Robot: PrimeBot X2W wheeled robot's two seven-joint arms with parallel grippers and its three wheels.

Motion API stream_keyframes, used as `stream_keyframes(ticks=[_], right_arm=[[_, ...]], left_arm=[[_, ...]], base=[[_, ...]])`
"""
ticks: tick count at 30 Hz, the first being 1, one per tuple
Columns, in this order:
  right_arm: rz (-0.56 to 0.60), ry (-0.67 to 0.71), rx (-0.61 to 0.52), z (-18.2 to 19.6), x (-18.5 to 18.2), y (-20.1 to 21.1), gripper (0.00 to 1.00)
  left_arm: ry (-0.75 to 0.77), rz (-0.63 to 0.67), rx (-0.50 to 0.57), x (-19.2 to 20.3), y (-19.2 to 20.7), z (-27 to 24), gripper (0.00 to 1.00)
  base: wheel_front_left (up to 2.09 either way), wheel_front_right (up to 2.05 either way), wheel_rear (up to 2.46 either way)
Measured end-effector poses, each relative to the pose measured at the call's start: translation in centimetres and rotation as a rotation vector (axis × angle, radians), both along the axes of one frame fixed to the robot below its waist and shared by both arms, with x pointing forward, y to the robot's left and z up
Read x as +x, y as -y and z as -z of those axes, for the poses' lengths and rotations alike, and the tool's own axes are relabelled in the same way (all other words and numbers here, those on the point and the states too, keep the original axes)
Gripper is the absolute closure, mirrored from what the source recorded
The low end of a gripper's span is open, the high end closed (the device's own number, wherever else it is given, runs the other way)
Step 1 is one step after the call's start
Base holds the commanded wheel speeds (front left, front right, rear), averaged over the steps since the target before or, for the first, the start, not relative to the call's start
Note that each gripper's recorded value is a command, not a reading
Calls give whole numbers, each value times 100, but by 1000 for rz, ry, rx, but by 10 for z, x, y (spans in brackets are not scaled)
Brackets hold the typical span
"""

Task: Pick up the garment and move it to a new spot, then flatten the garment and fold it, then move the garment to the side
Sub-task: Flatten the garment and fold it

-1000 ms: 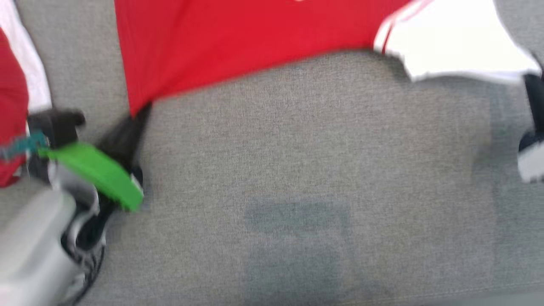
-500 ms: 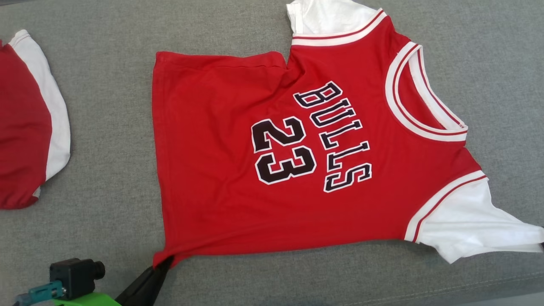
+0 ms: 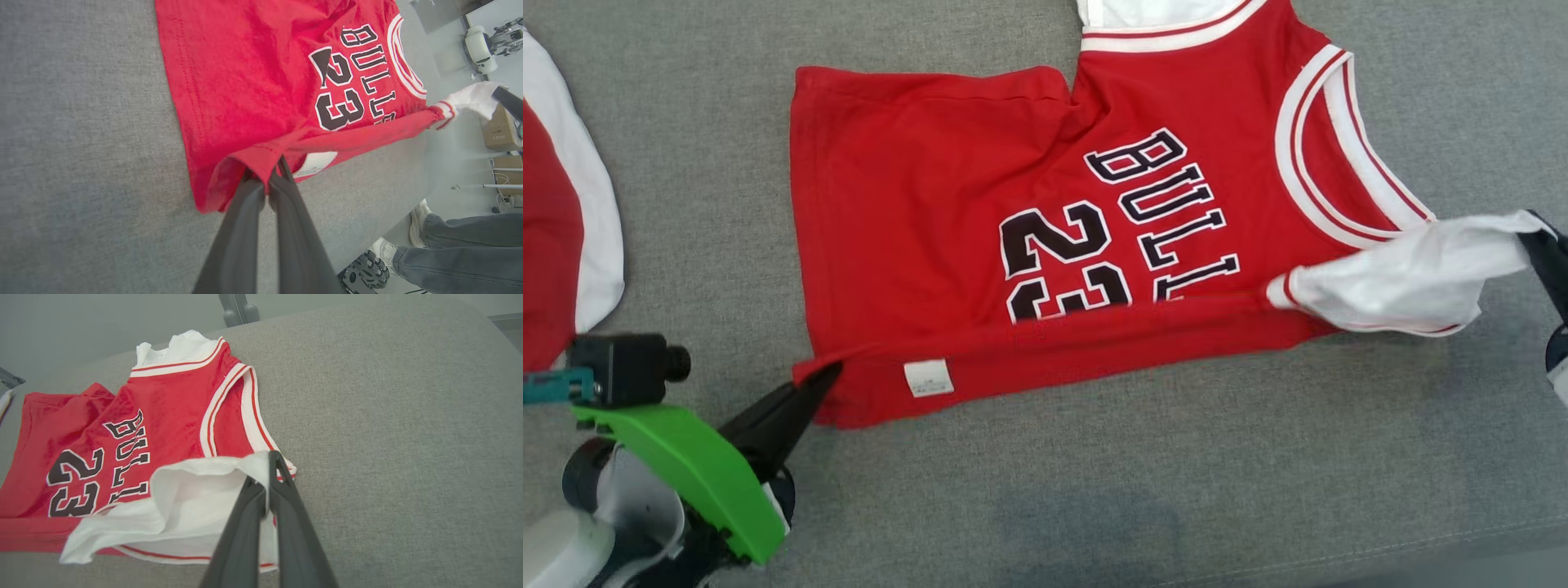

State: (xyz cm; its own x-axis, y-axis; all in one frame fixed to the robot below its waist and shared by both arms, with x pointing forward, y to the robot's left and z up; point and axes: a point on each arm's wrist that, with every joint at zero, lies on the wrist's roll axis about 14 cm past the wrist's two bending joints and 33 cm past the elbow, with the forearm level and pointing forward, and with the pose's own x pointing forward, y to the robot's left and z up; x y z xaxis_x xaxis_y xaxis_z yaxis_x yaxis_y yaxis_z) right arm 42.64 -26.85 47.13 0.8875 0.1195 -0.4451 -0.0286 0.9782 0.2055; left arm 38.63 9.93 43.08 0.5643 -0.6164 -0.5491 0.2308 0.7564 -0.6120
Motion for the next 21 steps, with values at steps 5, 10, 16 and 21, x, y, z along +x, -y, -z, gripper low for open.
stream_keyframes(ticks=[5,10,16,21], right_arm=[[-25,12,-27,0,41,-4,100],[-68,-72,-50,21,58,-14,100],[-89,-152,-87,40,59,-16,100],[-78,-136,-70,35,59,-19,0]], left_arm=[[-20,-24,36,24,-2,16,100],[-49,-42,48,34,-4,33,100],[-5,-61,62,52,-6,32,100],[1,-62,80,56,-7,34,71]], base=[[0,0,0],[0,0,0],[0,0,0],[0,0,0]])
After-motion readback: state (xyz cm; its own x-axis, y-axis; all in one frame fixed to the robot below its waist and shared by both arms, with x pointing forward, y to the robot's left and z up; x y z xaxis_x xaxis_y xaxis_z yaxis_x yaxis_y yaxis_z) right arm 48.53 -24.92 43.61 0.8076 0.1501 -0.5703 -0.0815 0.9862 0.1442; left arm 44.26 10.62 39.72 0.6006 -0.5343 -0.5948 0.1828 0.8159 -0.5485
